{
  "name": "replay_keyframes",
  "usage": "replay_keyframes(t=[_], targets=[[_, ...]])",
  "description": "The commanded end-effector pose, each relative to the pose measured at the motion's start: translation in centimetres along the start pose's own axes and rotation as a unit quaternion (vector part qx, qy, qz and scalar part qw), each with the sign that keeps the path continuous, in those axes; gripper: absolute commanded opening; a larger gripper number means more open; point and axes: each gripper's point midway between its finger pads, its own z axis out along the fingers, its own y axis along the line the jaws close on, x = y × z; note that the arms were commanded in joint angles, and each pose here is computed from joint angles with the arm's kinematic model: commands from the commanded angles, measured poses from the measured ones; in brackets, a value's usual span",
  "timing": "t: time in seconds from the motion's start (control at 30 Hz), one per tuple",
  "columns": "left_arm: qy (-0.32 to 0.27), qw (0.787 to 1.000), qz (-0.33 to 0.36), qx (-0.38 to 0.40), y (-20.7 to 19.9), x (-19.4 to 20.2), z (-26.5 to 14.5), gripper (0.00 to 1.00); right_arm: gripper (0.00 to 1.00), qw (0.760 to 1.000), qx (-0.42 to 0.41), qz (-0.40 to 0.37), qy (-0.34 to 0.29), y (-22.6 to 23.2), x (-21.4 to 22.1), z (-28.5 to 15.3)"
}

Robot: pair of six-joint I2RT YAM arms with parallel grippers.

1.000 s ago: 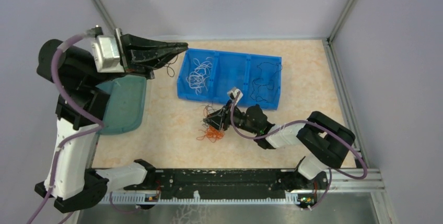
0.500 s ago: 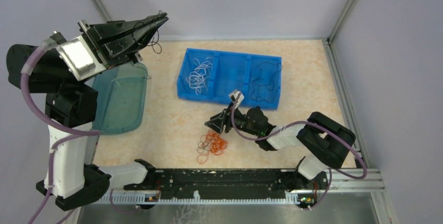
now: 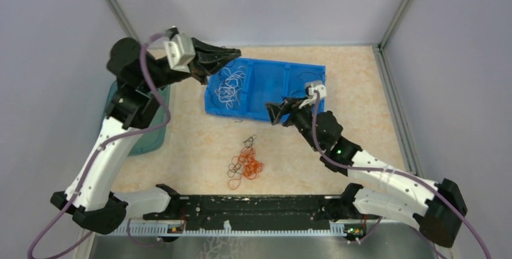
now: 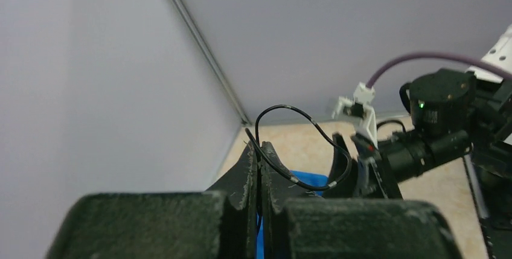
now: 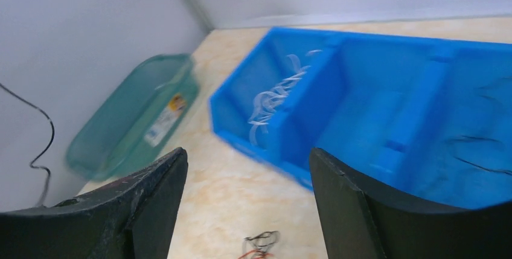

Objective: Untangle the cables

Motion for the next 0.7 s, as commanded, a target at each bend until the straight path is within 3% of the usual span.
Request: replay_keyframes(t=[0.0, 0.27, 0.67], targets=[[0.023, 0.997, -0.072, 0.035, -1.5, 4.1, 2.4, 0.0, 0.74, 0.976, 0.214, -0.034, -0.028, -8.8, -2.2, -4.1], [0.048, 0.987, -0.12, 0.098, -3.9, 10.6, 9.3, 0.0, 0.74, 0.946, 0.307, -0.035, -0.102, -13.5, -6.0, -9.0], [0.082, 0.976, -0.15, 0.134, -3.1, 21.9, 18.9, 0.0, 0.75, 0.914, 0.384, -0.041, -0.127, -17.1, -8.0, -12.0]])
